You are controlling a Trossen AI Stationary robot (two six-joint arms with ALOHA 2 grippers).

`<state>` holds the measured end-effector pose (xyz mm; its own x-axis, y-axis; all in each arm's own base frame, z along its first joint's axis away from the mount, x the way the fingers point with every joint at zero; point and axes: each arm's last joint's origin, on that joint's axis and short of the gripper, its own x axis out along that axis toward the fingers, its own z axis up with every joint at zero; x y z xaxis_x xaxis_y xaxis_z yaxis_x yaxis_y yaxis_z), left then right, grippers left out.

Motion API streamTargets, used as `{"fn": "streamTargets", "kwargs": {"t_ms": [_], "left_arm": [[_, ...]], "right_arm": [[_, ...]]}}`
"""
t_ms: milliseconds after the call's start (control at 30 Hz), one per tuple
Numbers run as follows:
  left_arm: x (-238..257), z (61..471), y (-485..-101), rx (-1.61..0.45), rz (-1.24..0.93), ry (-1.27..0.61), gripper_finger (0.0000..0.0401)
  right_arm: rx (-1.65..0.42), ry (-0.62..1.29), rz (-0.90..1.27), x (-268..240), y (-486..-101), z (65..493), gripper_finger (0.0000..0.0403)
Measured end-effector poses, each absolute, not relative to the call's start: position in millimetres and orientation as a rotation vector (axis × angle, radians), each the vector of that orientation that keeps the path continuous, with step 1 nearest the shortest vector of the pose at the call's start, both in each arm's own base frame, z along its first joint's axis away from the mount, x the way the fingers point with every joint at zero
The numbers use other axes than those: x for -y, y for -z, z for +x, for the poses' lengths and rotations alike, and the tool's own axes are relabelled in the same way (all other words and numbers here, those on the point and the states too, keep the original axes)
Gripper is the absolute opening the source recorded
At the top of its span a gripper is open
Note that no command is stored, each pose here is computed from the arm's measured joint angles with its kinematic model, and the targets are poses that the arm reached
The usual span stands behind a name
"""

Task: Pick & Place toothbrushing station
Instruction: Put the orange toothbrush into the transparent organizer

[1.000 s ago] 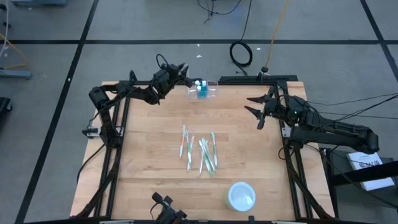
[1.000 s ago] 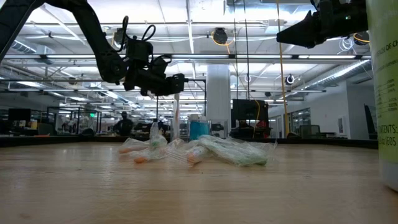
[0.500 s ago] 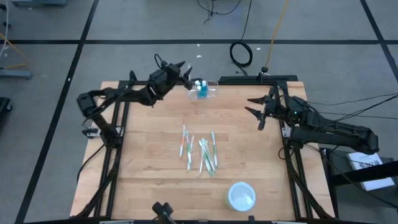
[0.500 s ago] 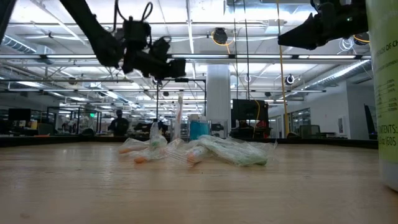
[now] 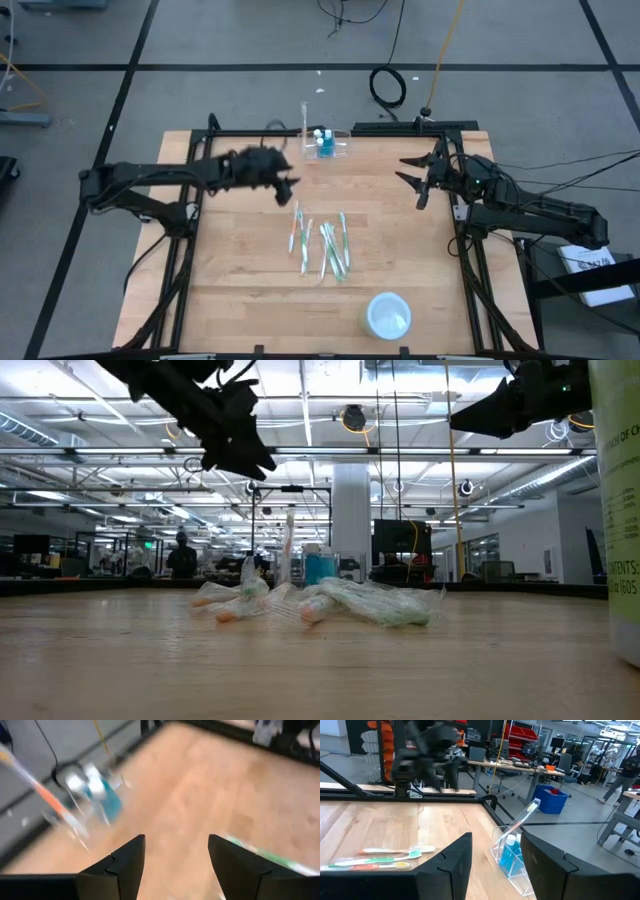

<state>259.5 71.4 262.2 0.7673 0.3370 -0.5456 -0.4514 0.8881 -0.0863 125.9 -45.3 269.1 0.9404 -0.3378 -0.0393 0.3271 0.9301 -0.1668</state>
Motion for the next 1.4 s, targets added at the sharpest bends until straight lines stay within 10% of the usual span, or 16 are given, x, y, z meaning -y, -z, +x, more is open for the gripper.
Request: {"fn": "streamTargets", "kwargs": {"t_ms": [500, 1400], "left_arm": [[-50, 286, -179, -0.863, -0.761, -0.664, 0.0223], [-61, 294, -132, -0.979, -0.833, -0.821, 0.0223]], "right_arm": [[-0.051, 0.343, -0.13, 45, -270, 126, 0.016], [-0.038, 0.343, -0.119, 45, -271, 126, 0.016]]}}
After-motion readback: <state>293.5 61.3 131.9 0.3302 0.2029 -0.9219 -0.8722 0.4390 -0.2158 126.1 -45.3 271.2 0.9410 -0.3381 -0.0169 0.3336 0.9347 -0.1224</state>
